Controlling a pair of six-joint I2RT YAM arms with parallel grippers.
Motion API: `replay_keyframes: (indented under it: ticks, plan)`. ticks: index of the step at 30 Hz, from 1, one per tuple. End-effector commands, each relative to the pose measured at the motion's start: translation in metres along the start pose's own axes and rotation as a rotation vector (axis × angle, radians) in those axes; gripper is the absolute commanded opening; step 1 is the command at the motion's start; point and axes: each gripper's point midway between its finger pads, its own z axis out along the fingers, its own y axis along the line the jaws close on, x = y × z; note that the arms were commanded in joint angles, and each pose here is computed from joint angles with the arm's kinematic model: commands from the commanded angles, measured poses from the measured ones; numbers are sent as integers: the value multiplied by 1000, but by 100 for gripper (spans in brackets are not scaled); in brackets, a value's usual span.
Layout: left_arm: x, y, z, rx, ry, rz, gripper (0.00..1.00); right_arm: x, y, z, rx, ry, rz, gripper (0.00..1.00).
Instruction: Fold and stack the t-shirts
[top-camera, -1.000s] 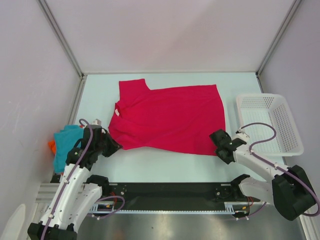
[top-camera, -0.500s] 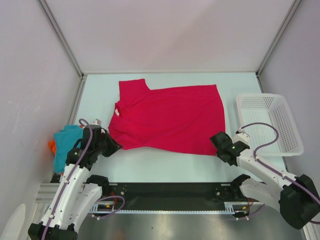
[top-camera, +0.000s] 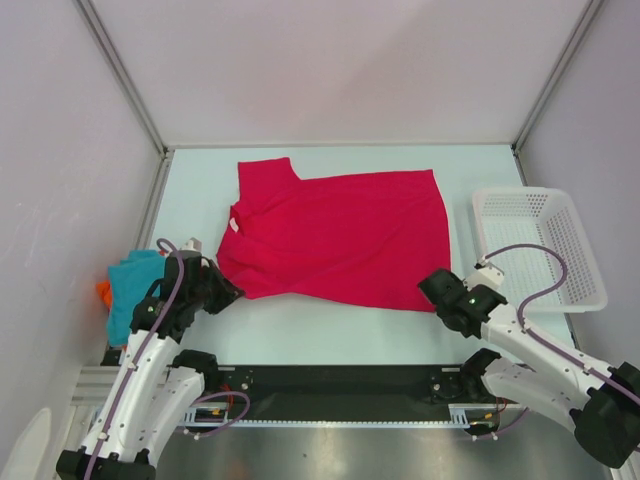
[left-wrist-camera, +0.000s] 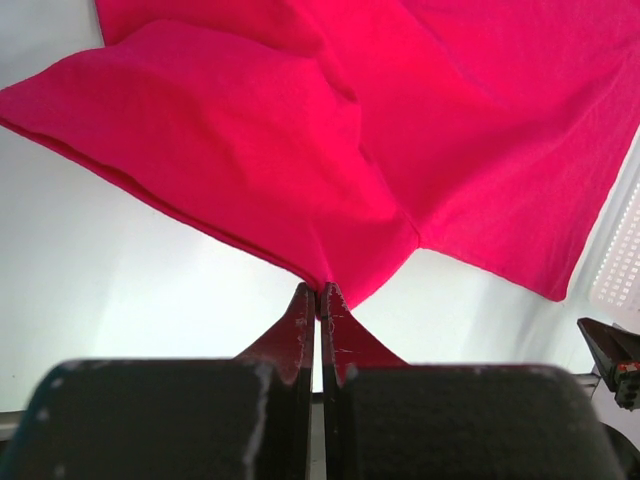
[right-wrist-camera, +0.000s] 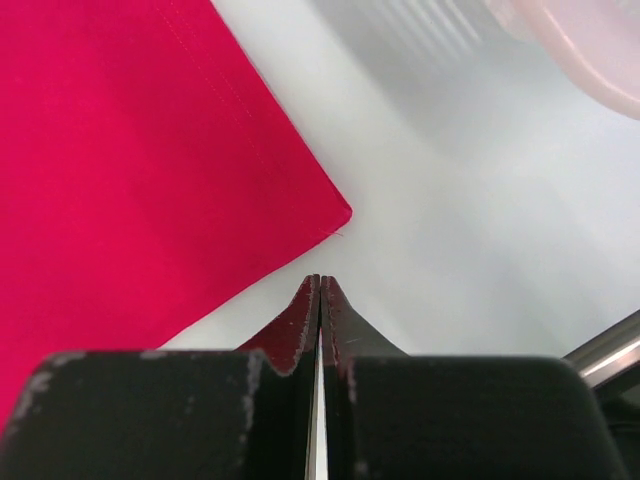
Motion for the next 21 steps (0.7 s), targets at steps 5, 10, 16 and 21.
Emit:
replay_keyframes:
  ticks: [5, 10, 16, 21]
  plan:
    - [-8, -7, -6, 31, -32, 6, 0, -12, 5, -5, 42, -27, -13, 49]
    - [-9, -8, -7, 32, -35, 10, 0, 1, 7, 8, 95, 7, -59, 57]
    - [-10, -7, -9, 27, -40, 16, 0, 15, 12, 26, 82, 61, -52, 59]
    - [-10, -7, -8, 28, -37, 18, 0, 15, 12, 36, 99, 65, -60, 59]
